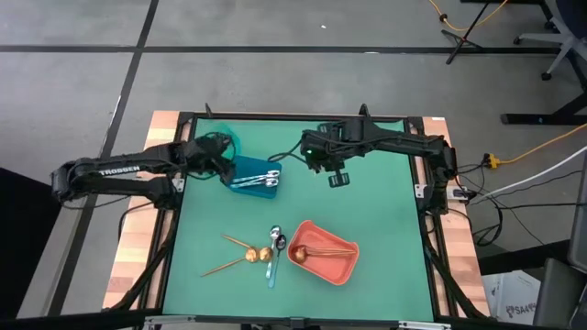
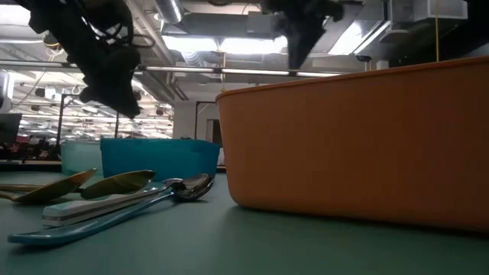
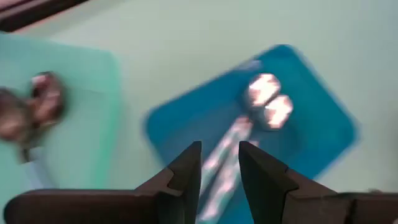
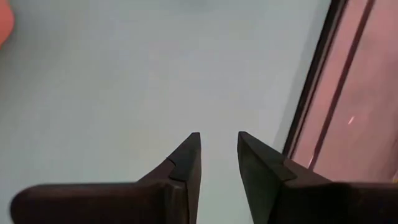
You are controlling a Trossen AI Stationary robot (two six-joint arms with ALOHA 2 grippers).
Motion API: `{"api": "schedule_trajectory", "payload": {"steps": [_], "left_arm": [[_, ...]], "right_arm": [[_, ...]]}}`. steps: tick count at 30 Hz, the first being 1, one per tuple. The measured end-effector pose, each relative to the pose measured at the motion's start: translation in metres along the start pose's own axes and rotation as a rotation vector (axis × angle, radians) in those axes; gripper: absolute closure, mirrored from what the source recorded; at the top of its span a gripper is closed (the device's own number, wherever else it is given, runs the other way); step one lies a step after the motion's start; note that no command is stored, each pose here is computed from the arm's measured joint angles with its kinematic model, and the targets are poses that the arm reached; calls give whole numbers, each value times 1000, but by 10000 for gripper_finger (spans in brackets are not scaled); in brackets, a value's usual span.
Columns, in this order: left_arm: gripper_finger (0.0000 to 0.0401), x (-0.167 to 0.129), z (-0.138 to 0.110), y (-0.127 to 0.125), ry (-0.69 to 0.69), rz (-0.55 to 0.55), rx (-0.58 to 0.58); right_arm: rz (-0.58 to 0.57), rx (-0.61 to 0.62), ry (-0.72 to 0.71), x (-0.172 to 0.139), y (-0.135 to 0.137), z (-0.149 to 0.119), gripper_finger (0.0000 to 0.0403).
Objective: Sort silverware by color (type)
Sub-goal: Put the yellow spoon into the orange bin
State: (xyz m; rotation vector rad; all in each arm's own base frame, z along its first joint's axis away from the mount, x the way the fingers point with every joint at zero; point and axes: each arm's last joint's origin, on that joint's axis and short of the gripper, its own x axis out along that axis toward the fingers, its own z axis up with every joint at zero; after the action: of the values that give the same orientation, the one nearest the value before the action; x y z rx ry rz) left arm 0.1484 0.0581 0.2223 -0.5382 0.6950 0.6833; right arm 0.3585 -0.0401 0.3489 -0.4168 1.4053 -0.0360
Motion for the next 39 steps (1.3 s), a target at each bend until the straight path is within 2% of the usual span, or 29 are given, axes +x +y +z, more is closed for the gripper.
{"api": "schedule_trajectory", "payload": {"steps": [5, 14, 18, 26, 29, 33, 39], "left_arm": [[300, -6, -8, -26, -32, -123, 28], [300, -22, -29, -67, -57, -322, 25], [300, -24, -47, -89, -11, -401, 49], [300, -18, -96, -127, 172, -494, 118], [300, -17, -113, -139, 258, -505, 140], [300, -21, -128, -160, 307, -499, 191], [300, -23, -142, -188, 365, -352, 328]], "right_arm": [[19, 51, 58, -1, 7, -4, 306], [8, 14, 39, -14, 36, 2, 306], [10, -3, 25, -19, 50, 6, 306], [11, -34, -23, -26, 73, 13, 306], [8, -44, -54, -28, 78, 17, 306], [7, -49, -78, -29, 82, 19, 306], [3, -44, -102, -29, 81, 22, 306]]}}
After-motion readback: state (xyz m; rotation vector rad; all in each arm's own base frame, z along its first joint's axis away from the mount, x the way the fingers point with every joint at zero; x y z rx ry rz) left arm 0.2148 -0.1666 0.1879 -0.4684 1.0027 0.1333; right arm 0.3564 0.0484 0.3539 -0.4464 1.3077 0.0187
